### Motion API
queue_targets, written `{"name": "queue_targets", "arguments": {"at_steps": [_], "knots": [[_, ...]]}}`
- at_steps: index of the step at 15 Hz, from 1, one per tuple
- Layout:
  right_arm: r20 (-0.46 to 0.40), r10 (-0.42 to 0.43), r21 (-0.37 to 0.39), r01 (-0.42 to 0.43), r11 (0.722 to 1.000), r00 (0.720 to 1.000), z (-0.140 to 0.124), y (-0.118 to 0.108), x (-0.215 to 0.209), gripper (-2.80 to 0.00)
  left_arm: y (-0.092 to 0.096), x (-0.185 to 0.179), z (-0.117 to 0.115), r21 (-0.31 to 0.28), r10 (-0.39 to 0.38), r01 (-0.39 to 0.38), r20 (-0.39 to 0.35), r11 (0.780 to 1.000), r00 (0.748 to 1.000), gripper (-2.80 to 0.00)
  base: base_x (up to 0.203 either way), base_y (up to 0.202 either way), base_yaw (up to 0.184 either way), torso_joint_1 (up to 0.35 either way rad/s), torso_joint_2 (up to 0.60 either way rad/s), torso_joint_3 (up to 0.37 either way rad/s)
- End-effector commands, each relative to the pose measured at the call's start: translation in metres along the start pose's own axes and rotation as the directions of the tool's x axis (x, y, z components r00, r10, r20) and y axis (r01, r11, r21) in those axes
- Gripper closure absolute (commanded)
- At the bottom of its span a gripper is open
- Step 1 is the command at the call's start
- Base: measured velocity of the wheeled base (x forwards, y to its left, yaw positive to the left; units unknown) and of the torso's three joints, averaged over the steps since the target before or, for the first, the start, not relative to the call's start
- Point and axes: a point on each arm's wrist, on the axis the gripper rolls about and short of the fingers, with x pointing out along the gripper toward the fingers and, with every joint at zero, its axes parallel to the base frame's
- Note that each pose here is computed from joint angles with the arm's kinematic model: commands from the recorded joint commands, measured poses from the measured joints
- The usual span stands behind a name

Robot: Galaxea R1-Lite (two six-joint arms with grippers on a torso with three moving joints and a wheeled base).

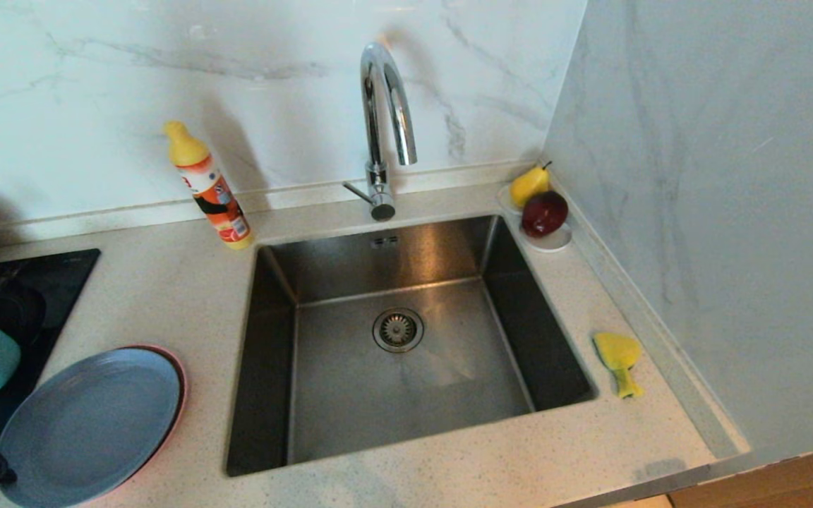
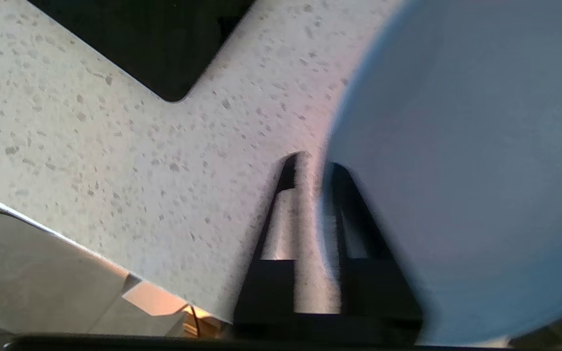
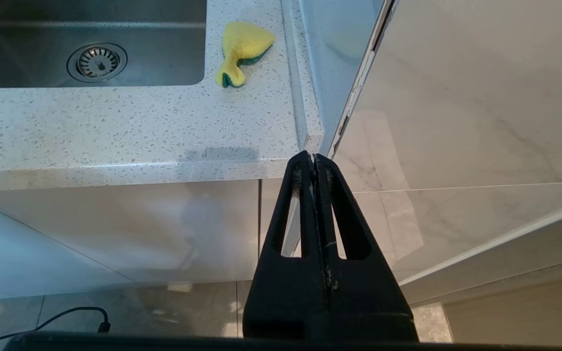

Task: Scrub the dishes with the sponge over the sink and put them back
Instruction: Place the plate on the plate

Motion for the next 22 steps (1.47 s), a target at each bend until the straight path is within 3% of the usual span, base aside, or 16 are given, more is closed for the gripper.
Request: {"name": "queue_targets", "arguments": {"at_steps": [1,5,11,12,13,17,20,22], "knots": [[-0.003,0.001,-0.001,-0.001,1.0,1.0,0.0,0.0,0.0,0.0,0.002,0.005,0.0,-0.009,-0.005,0.005,-0.003,1.0,1.0,-2.8,0.0,0.0,0.0,0.0,0.0,0.0],[-0.001,0.001,-0.001,-0.001,1.0,1.0,0.0,0.0,0.0,0.0,-0.005,-0.011,0.01,0.0,-0.036,0.036,0.074,0.999,0.997,-2.8,0.0,0.0,0.0,0.0,0.0,0.0],[-0.001,0.001,-0.001,-0.001,1.0,1.0,0.0,0.0,0.0,0.0,-0.019,-0.037,0.048,-0.005,-0.068,0.071,0.223,0.997,0.972,-2.8,0.0,0.0,0.0,0.0,0.0,0.0],[-0.001,0.001,-0.001,-0.001,1.0,1.0,0.0,0.0,0.0,0.0,-0.022,-0.041,0.055,0.003,-0.073,0.075,0.244,0.997,0.967,-2.65,0.0,0.0,0.0,0.0,0.0,0.0],[-0.001,0.001,-0.001,-0.001,1.0,1.0,0.0,0.0,0.0,0.0,-0.024,-0.044,0.063,0.013,-0.077,0.076,0.261,0.997,0.962,0.0,0.0,0.0,0.0,0.0,0.0,0.0],[-0.001,0.001,-0.001,-0.001,1.0,1.0,0.0,0.0,0.0,0.0,-0.035,-0.053,0.102,0.08,-0.093,0.07,0.329,0.994,0.94,0.0,0.0,0.0,0.0,0.0,0.0,0.0],[-0.001,0.001,-0.001,-0.001,1.0,1.0,0.0,0.0,0.0,0.0,-0.039,-0.051,0.129,0.209,-0.101,0.025,0.365,0.978,0.925,0.0,0.0,0.0,0.0,0.0,0.0,0.0],[-0.001,0.001,-0.001,-0.001,1.0,1.0,0.0,0.0,0.0,0.0,-0.037,-0.049,0.141,0.224,-0.067,-0.013,0.346,0.974,0.936,0.0,0.0,0.0,0.0,0.0,0.0,0.0]]}}
